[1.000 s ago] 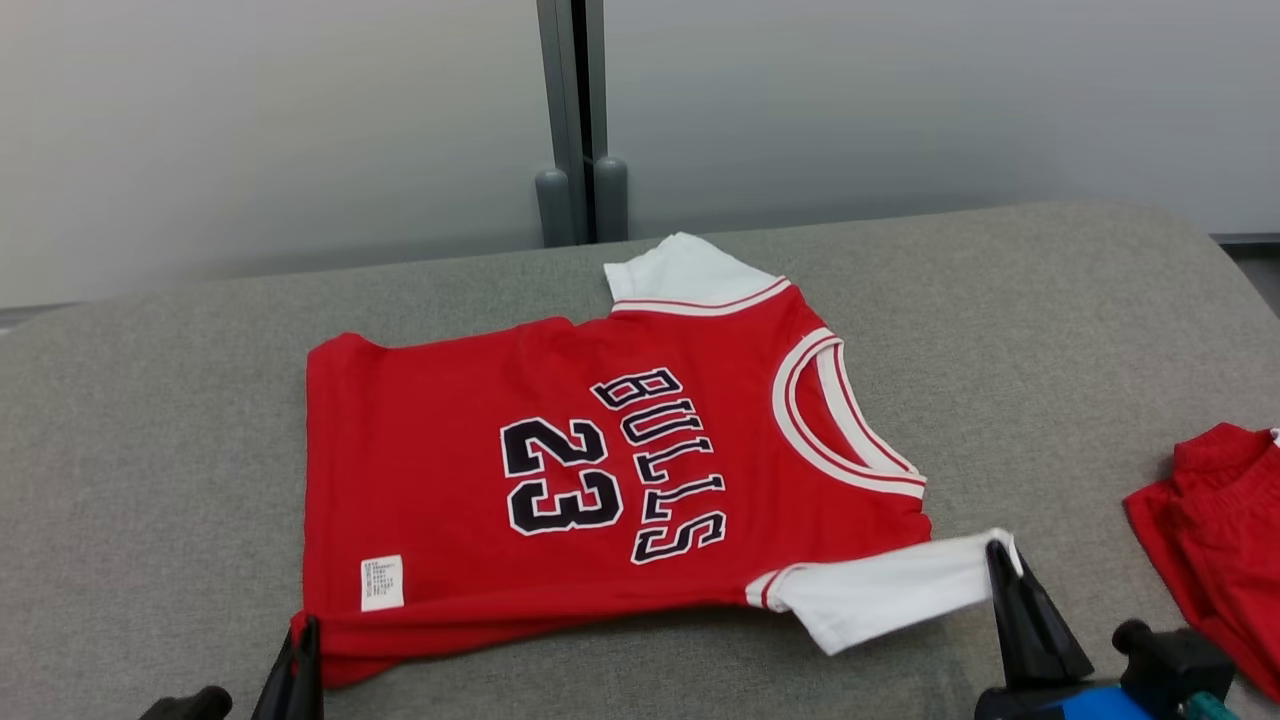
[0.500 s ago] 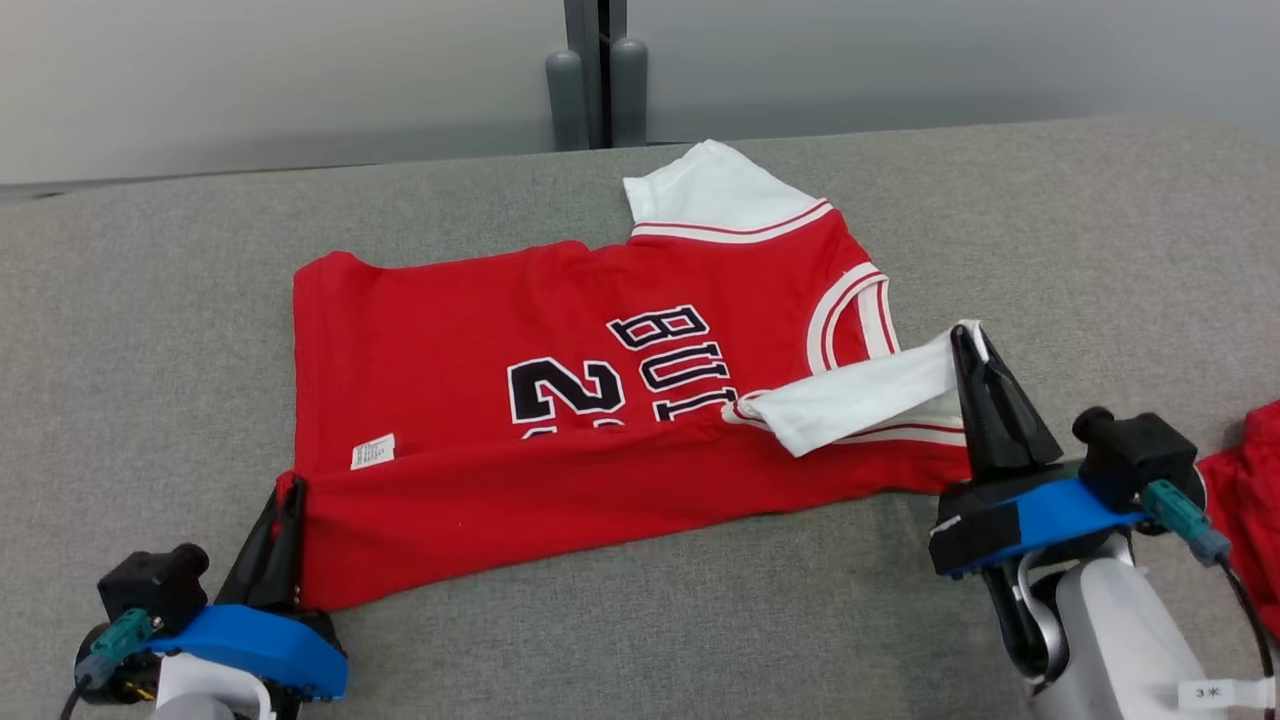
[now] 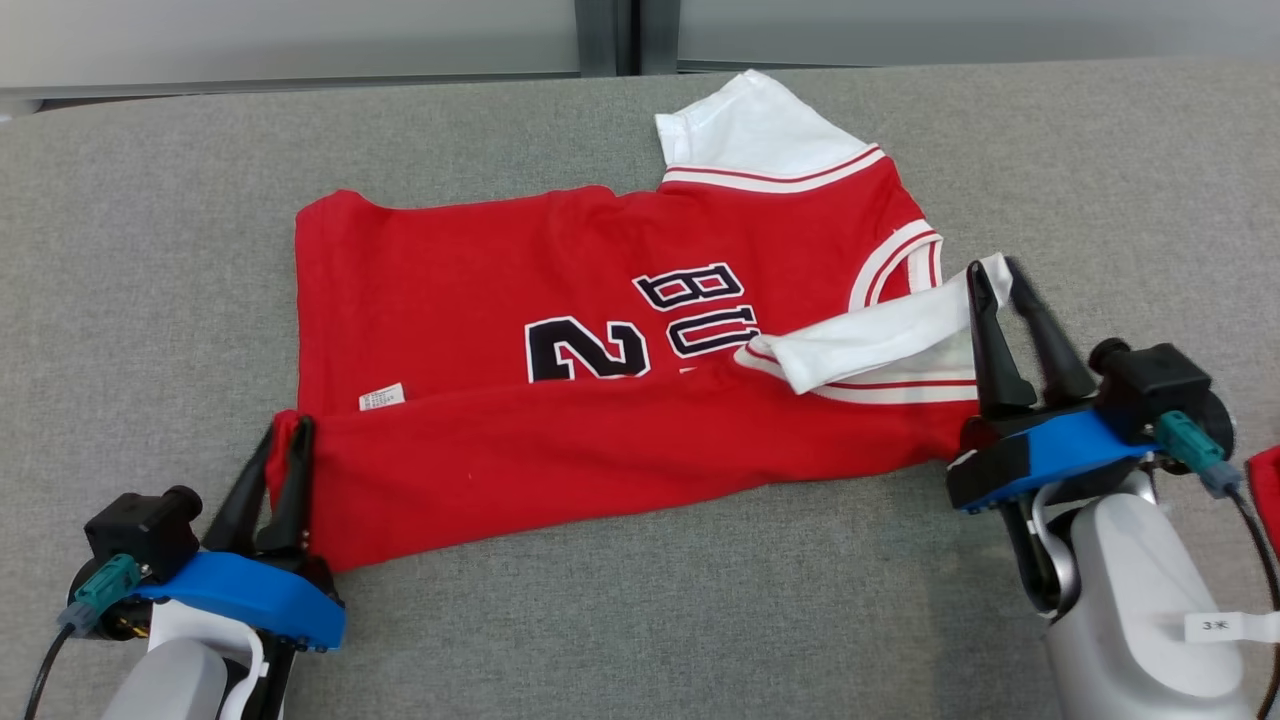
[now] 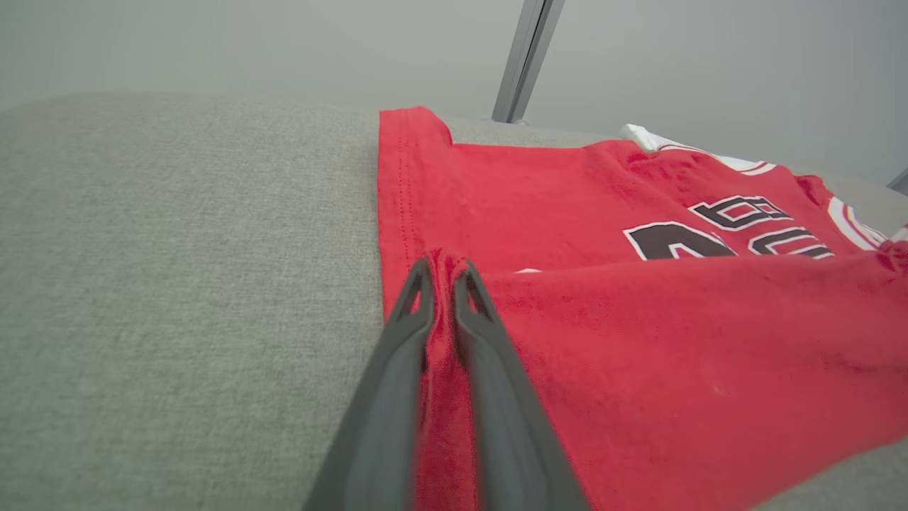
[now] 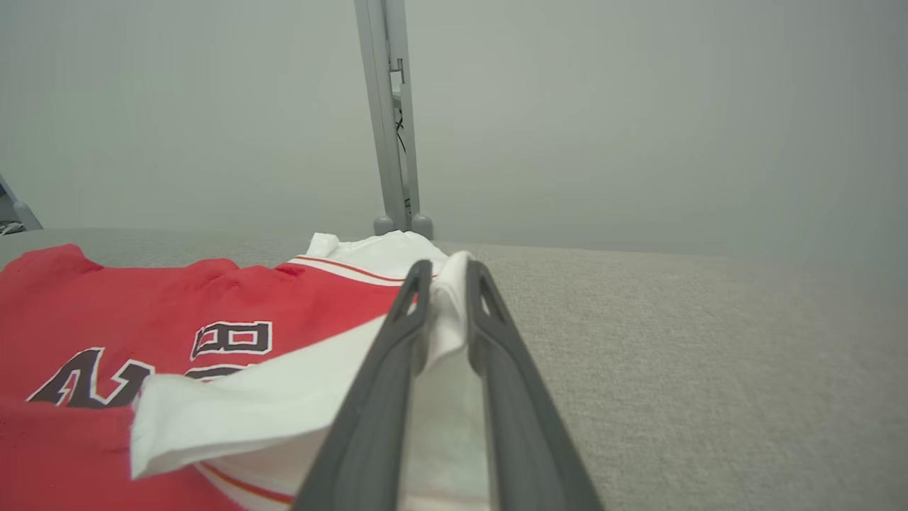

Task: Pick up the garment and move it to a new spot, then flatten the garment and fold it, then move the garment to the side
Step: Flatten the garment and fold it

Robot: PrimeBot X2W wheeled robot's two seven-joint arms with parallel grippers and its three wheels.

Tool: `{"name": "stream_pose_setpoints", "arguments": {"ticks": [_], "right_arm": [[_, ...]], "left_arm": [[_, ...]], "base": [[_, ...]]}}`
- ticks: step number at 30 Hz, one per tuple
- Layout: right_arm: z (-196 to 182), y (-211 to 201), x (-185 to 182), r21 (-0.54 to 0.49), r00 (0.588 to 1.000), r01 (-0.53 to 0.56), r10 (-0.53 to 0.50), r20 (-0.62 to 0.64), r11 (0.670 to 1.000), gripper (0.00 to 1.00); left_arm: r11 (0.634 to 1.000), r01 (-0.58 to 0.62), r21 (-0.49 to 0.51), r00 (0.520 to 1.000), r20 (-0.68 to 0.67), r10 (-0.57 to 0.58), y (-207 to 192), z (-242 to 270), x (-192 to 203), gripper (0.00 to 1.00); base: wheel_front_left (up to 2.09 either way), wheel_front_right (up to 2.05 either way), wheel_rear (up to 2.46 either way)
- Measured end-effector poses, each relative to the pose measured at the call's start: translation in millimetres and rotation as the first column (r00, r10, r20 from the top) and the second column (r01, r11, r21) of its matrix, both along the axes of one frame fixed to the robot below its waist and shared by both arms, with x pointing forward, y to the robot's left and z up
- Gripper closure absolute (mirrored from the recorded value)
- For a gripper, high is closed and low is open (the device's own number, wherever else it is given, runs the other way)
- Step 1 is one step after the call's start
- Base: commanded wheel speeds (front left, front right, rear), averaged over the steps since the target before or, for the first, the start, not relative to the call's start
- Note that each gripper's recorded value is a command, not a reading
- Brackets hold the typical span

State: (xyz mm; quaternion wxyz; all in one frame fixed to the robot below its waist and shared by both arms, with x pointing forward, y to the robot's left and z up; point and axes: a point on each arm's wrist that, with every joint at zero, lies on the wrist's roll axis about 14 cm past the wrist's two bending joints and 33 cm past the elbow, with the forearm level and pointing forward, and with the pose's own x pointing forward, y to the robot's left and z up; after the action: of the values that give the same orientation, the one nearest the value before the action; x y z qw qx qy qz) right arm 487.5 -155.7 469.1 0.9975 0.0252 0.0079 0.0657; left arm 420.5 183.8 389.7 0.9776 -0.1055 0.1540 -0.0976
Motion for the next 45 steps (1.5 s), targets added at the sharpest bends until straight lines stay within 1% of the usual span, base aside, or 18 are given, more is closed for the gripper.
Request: {"name": "stream_pose_setpoints", "arguments": {"ticks": [3,5,12,18,25,26,27,28,31,36,37,38,39,40,45], "right_arm": [[4.8,-13.3,-0.3,0.010,0.999,0.041,-0.041,0.017,0.999,0.00],[1.2,-20.2,-7.3,0.019,0.998,0.062,-0.062,0.005,0.998,0.00],[-18.7,-39.7,-40.1,0.035,0.991,0.123,-0.121,-0.064,0.992,0.00],[-28.5,-48.5,-56.2,0.035,0.984,0.150,-0.146,-0.100,0.988,0.00],[-44.1,-47.2,-66.7,0.026,0.978,0.146,-0.141,-0.152,0.989,0.00],[-46.9,-47.4,-67.9,0.024,0.977,0.147,-0.141,-0.162,0.989,0.00],[-51.8,-47.9,-69.9,0.023,0.974,0.150,-0.143,-0.178,0.988,0.00],[-57.8,-47.4,-72.5,0.022,0.970,0.149,-0.142,-0.198,0.989,0.00],[-75.6,-44.5,-77.6,0.011,0.957,0.141,-0.133,-0.258,0.990,0.00],[-87.2,-33.3,-71.8,0.028,0.949,0.118,-0.104,-0.298,0.993,0.00],[-94.5,-29.5,-73.8,0.035,0.941,0.111,-0.094,-0.324,0.993,0.18],[-104.6,-25.5,-78.1,0.053,0.929,0.112,-0.085,-0.360,0.992,0.51],[-109.2,-22.1,-78.9,0.070,0.924,0.114,-0.079,-0.375,0.991,0.78],[-110.9,-19.0,-76.7,0.068,0.921,0.102,-0.069,-0.383,0.992,1.00],[-106.7,-10.9,-66.9,0.084,0.926,0.083,-0.046,-0.375,0.993,1.00]], "left_arm": [[1.000,-0.010,-0.009,1.000,0.014,0.010,1.0,3.7,3.1,0.00],[1.000,-0.021,-0.021,1.000,0.021,0.022,1.6,6.3,2.0,0.00],[0.998,-0.041,-0.052,0.998,-0.040,0.039,-2.9,-8.4,-24.6,0.00],[0.998,-0.004,-0.069,0.990,-0.139,-0.006,-19.6,-34.3,-46.2,0.00],[0.999,0.010,-0.053,0.978,-0.207,-0.021,-20.0,-53.8,-49.6,0.00],[0.999,0.013,-0.052,0.977,-0.211,-0.024,-20.5,-54.9,-49.6,0.19],[0.998,0.016,-0.053,0.976,-0.216,-0.027,-21.3,-55.9,-49.4,0.55],[0.998,0.023,-0.053,0.975,-0.219,-0.034,-22.5,-56.7,-49.9,1.00],[0.998,0.029,-0.049,0.973,-0.229,-0.039,-20.9,-58.3,-49.6,1.00],[0.998,0.028,-0.065,0.972,-0.232,-0.042,-21.8,-56.9,-50.5,1.00],[0.997,0.026,-0.067,0.972,-0.232,-0.040,-21.2,-56.4,-51.1,1.00],[0.997,0.026,-0.066,0.972,-0.231,-0.041,-20.6,-55.8,-51.4,1.00],[0.997,0.024,-0.067,0.972,-0.231,-0.039,-19.2,-55.1,-51.9,1.00],[0.998,0.024,-0.066,0.972,-0.230,-0.039,-18.5,-54.5,-52.2,1.00],[0.997,0.024,-0.076,0.974,-0.221,-0.040,-18.2,-49.8,-52.0,1.00]], "base": [[0.00,0.00,0.00],[0.00,0.00,0.00],[0.00,0.00,0.00],[0.00,0.00,0.00],[0.00,0.00,0.00],[0.00,0.00,0.00],[0.00,0.00,0.00],[0.00,0.00,0.00],[0.00,0.00,0.00],[0.00,0.00,0.00],[0.00,0.00,0.00],[0.00,0.00,0.00],[0.00,0.00,0.00],[0.00,0.00,0.00],[0.00,0.00,0.00]]}}
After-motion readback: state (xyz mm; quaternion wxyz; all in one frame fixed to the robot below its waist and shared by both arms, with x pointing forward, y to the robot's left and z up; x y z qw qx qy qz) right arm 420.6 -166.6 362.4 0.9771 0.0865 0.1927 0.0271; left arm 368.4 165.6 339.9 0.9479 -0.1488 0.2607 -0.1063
